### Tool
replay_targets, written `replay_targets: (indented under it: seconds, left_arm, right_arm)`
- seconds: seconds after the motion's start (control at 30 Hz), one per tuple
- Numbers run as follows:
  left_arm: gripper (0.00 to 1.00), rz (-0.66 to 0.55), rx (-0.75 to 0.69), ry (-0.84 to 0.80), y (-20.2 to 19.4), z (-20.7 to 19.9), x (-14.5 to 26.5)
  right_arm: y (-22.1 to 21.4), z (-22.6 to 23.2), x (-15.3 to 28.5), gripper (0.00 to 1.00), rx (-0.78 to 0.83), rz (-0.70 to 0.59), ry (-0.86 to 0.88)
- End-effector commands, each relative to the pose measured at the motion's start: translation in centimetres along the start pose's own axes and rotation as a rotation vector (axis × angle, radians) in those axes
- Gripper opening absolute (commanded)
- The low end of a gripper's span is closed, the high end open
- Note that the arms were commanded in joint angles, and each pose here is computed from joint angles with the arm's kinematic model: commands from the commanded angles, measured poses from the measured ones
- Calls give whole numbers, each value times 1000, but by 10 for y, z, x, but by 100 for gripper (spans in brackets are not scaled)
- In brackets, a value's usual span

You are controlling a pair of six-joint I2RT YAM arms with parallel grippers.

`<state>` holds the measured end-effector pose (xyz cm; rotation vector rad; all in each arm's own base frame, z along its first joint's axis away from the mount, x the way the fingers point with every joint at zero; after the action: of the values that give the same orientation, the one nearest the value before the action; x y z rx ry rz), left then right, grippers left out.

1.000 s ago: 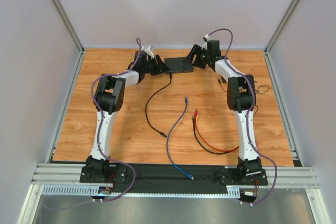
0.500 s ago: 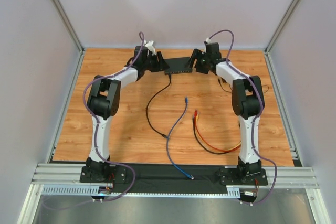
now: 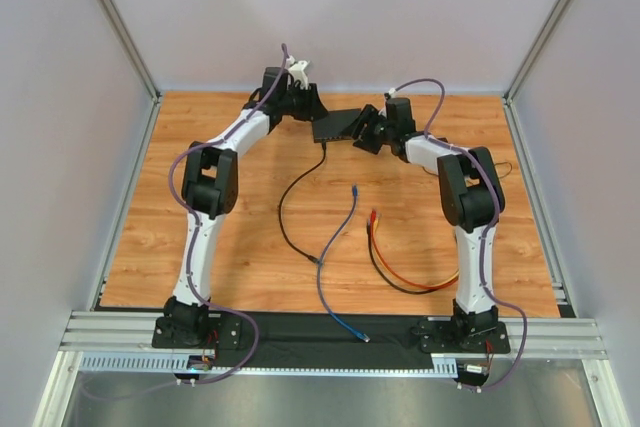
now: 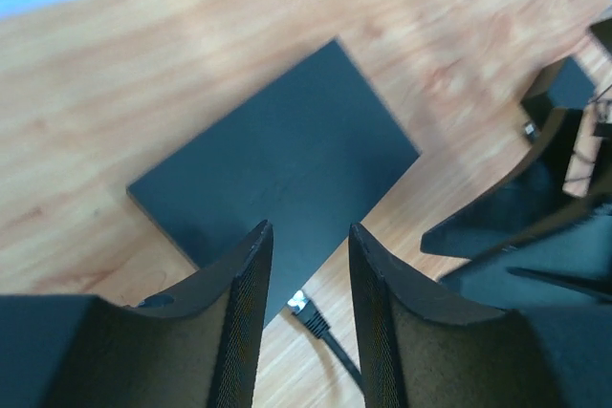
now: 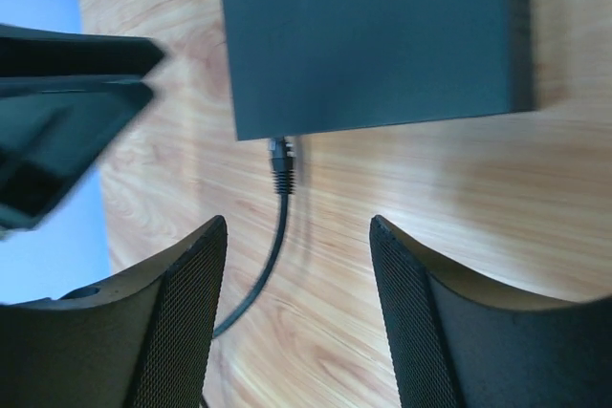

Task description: Pull the plug from the switch port

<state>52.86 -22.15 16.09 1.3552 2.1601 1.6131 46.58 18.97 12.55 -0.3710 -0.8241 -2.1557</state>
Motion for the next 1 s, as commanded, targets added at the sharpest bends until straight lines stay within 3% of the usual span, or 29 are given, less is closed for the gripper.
replay_targets:
  seconds: [0.0, 0.6, 0.97]
  left_arm:
    - [45, 76, 32, 6, -13, 7, -6]
    - [39, 217, 126, 96, -36, 10, -9]
    - [37, 238, 149, 96, -43, 12, -10]
  right_arm:
    - [1, 23, -12, 63, -40, -46, 161]
    - [-27, 8, -58, 48, -157, 5, 144]
    - [-37, 1, -75, 40, -189, 12, 129]
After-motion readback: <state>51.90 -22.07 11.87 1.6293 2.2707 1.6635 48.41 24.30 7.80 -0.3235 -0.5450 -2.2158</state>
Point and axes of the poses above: each gripper's point midway between its finger pads, its own x axis back along the fingers, its own z axis along the line the jaws close on, y = z × x, the point moved 10 cm from there along x, back along the fingers
